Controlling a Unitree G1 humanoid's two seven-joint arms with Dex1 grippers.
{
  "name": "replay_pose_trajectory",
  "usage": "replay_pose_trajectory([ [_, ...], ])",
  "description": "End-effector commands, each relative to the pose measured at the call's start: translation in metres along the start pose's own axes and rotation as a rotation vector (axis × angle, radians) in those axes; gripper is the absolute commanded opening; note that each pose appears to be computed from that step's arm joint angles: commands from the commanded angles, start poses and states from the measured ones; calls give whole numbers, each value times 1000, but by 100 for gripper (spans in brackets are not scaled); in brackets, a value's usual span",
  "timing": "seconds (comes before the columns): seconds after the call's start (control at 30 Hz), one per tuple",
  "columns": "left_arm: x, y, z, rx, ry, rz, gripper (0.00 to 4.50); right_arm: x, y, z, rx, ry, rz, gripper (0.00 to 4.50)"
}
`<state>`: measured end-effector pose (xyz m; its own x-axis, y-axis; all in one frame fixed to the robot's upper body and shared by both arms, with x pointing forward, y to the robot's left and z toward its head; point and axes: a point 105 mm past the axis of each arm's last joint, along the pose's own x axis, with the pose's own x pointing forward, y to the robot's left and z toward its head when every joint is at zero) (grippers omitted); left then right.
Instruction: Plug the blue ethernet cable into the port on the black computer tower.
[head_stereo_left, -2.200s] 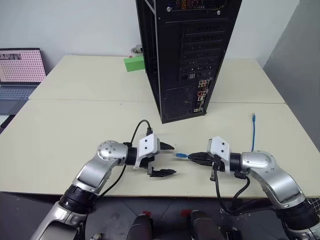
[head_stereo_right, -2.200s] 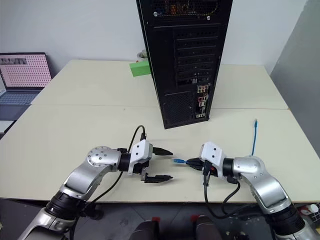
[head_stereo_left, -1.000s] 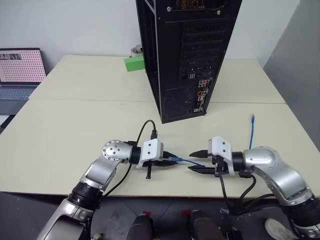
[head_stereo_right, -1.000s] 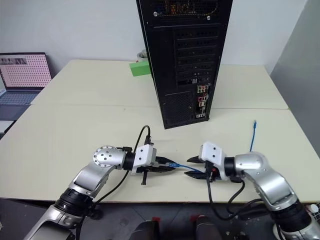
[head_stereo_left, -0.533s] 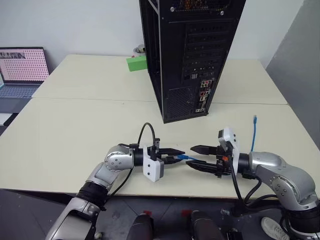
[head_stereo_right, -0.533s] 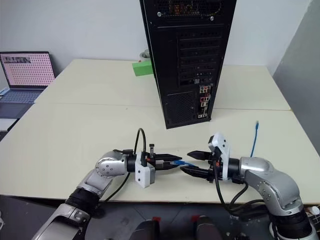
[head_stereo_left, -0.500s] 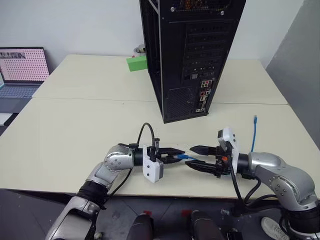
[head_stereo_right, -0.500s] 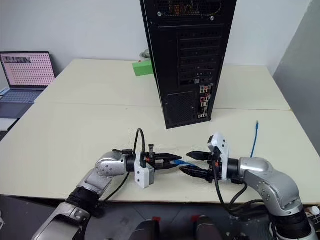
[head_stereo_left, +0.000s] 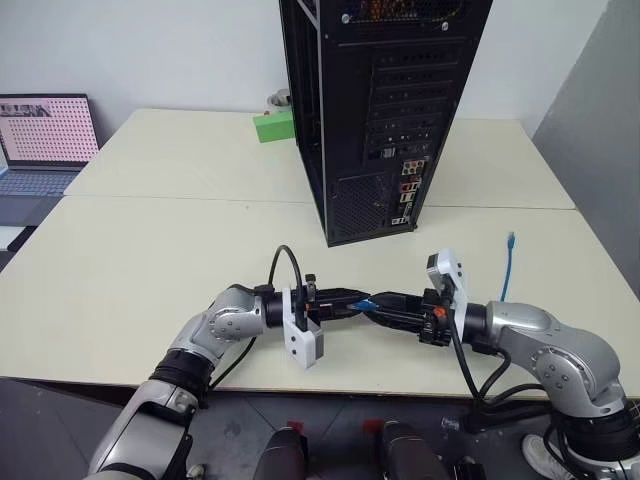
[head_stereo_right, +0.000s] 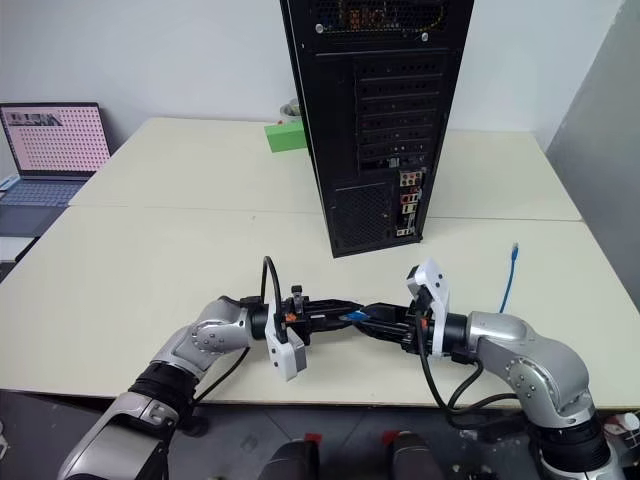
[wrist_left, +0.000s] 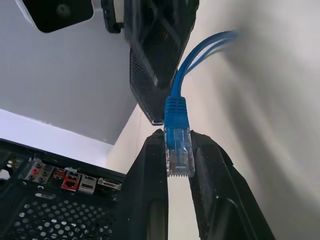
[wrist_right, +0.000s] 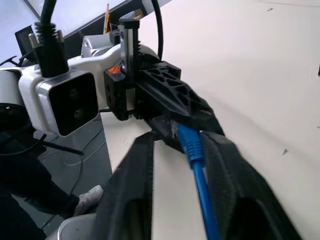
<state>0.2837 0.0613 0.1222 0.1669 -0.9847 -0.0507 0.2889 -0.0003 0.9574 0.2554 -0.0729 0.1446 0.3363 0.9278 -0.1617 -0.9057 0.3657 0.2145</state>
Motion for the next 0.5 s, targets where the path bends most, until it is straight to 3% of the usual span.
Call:
replay_pose_trajectory([
  [0.03,3,12,4,43,-15,41,30,5,12,7,-22,-18,68,44],
  [0.13,3,13,4,47,-16,46,30,6,12,5,-20,-8,73,0],
  [0.3,2,11,4,53,-11,45,30,4,12,6,-6,-9,84,0],
  [0.5,1,10,3,61,-8,39,30,-5,9,10,15,-33,78,125],
])
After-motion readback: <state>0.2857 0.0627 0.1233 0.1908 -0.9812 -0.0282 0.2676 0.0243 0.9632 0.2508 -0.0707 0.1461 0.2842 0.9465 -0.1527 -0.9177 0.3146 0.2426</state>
